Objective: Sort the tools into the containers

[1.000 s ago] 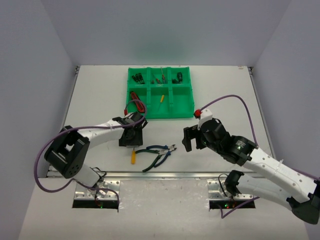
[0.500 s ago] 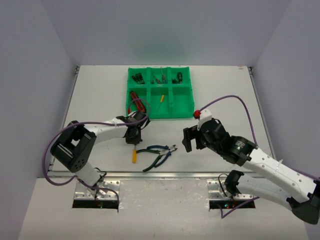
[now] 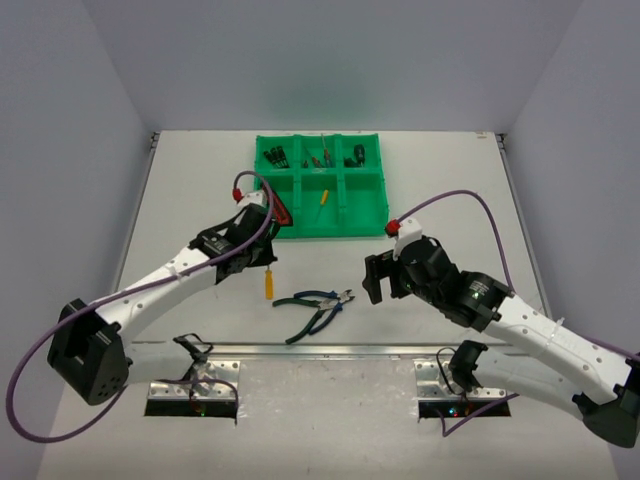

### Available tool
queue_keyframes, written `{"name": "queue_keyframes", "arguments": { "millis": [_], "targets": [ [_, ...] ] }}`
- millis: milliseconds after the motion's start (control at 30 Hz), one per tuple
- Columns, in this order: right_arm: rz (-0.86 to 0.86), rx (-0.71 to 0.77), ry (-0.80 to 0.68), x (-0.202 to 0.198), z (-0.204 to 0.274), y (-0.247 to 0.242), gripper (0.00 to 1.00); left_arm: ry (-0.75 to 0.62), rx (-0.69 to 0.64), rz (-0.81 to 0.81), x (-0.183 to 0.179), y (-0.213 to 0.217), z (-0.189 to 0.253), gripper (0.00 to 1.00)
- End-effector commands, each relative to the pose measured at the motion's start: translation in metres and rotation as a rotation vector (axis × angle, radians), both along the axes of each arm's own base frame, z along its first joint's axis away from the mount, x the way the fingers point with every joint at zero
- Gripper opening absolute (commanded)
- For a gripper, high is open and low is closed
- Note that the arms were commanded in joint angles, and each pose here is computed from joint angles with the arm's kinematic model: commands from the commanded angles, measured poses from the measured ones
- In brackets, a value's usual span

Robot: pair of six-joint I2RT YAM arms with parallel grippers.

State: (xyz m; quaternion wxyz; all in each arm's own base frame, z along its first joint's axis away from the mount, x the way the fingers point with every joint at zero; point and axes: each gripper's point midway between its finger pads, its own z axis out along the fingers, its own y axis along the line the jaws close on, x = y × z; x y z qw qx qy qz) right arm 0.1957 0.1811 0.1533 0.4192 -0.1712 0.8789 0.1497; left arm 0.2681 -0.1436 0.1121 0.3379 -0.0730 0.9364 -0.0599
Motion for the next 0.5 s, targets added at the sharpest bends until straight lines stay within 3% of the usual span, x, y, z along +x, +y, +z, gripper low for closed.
{"name": "queue_keyframes", "arguments": {
  "millis": [0,133,267,467],
  "targets": [
    [-0.064,0.039,-0.055,0.012,0.014,-0.001,0.99,-0.255,-0.141,-0.145,0.039,-0.041,0.074,0.0],
    [-0.119,0.071,-0.104,0.016,0.029,-0.01,0.99,-0.426,-0.149,-0.225,0.083,-0.069,0.128,0.0],
    [-0.125,0.076,-0.109,0.012,0.032,-0.015,0.99,-0.531,-0.112,-0.306,0.138,-0.106,0.147,0.0],
    [-0.128,0.063,-0.113,0.004,0.034,-0.028,0.99,-0.558,0.024,-0.456,0.204,-0.149,0.126,0.0]
  ]
}}
